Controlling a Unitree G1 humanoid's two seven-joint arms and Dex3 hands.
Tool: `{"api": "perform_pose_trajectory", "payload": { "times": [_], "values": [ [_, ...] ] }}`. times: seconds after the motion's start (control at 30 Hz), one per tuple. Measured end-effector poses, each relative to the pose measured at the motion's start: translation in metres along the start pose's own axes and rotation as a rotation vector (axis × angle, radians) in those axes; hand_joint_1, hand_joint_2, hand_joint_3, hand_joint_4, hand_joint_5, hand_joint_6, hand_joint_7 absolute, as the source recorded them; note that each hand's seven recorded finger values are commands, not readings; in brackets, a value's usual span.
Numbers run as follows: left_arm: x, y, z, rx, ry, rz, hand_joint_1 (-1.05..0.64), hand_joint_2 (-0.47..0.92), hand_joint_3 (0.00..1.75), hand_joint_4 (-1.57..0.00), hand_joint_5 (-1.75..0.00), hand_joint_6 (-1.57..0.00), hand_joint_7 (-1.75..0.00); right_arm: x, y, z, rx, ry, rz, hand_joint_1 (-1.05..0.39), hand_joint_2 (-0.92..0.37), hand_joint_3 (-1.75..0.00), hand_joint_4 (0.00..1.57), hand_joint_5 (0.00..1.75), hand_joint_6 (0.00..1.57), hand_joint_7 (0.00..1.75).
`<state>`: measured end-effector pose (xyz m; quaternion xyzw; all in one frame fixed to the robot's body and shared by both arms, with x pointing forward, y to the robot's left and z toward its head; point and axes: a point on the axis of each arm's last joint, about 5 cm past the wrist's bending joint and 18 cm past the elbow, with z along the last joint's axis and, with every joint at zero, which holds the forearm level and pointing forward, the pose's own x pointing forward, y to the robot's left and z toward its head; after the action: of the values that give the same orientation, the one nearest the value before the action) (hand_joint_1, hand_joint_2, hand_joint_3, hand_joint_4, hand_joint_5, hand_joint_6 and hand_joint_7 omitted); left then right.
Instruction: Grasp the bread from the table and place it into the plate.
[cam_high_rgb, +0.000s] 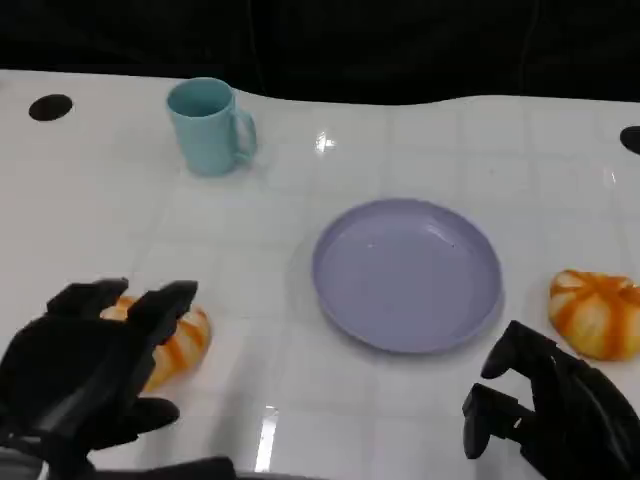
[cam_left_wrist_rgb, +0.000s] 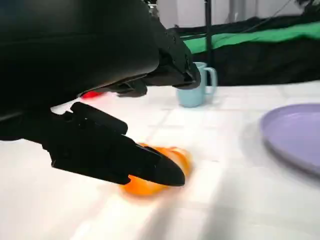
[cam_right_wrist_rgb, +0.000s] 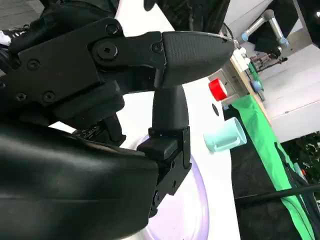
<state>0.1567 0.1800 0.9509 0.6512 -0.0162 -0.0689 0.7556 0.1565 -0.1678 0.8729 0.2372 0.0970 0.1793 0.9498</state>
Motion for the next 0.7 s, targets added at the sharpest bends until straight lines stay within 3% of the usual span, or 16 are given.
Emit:
{"api": "perform_pose_trajectory", "payload": {
  "times": [0.23, 0.7],
  "values": [
    [0.019, 0.004, 0.005, 0.052, 0.086, -0.073, -0.53, 0.86, 0.0, -0.05, -0.06, -0.15, 0.0, 0.0, -0.0001, 0.0, -0.002, -0.004, 0.001, -0.56, -0.91, -0.46, 0.77, 1.75, 0.49, 1.75],
    [0.067, -0.021, -0.009, 0.075, 0.106, -0.285, -0.56, 0.88, 0.01, -0.02, -0.03, -0.08, 0.0, -0.001, -0.0004, -0.001, -0.002, -0.009, -0.003, -0.56, -0.92, -0.45, 0.77, 1.75, 0.49, 1.75]
  ]
}}
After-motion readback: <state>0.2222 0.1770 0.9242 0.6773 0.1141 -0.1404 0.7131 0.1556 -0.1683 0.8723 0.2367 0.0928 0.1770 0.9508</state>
